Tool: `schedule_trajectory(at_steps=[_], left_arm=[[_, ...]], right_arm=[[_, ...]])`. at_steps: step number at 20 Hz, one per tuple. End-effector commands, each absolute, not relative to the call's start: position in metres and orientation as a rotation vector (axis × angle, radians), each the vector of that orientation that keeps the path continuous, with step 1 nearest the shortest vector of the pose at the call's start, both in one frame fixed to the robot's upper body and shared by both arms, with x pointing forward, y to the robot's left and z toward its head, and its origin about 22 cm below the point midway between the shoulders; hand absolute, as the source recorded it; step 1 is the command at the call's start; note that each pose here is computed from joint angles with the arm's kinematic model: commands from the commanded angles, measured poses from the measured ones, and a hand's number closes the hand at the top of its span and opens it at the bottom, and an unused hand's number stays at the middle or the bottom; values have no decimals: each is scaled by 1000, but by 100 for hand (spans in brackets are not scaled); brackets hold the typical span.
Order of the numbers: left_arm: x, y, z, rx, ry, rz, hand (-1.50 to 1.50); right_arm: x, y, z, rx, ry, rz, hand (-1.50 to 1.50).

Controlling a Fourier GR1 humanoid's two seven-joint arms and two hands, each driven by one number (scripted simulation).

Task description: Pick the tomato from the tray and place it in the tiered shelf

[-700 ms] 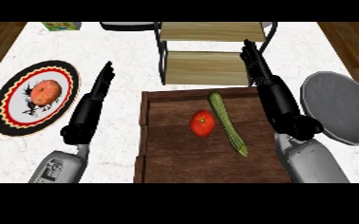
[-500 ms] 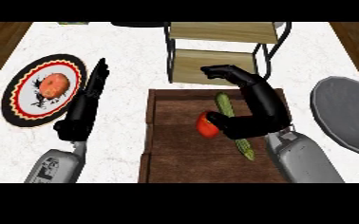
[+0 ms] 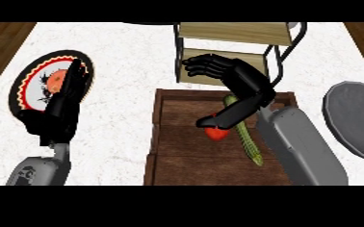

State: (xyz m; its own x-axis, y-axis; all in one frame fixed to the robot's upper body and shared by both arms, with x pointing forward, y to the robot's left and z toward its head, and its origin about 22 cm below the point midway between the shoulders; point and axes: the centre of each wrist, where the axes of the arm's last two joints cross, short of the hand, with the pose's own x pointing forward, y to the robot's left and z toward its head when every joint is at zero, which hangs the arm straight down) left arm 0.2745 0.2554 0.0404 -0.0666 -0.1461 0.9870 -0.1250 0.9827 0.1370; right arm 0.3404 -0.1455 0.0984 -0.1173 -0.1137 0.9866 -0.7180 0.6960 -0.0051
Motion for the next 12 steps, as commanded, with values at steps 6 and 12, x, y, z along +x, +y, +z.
schedule_trajectory(at_steps=[6, 12], left_arm=[[256, 265, 43, 214, -1605, 15, 0], [256, 276, 45, 247, -1595, 24, 0]], right_arm=[[361, -183, 183, 698, -1549, 1252, -150], [344, -169, 249, 394, -1531, 1672, -150]])
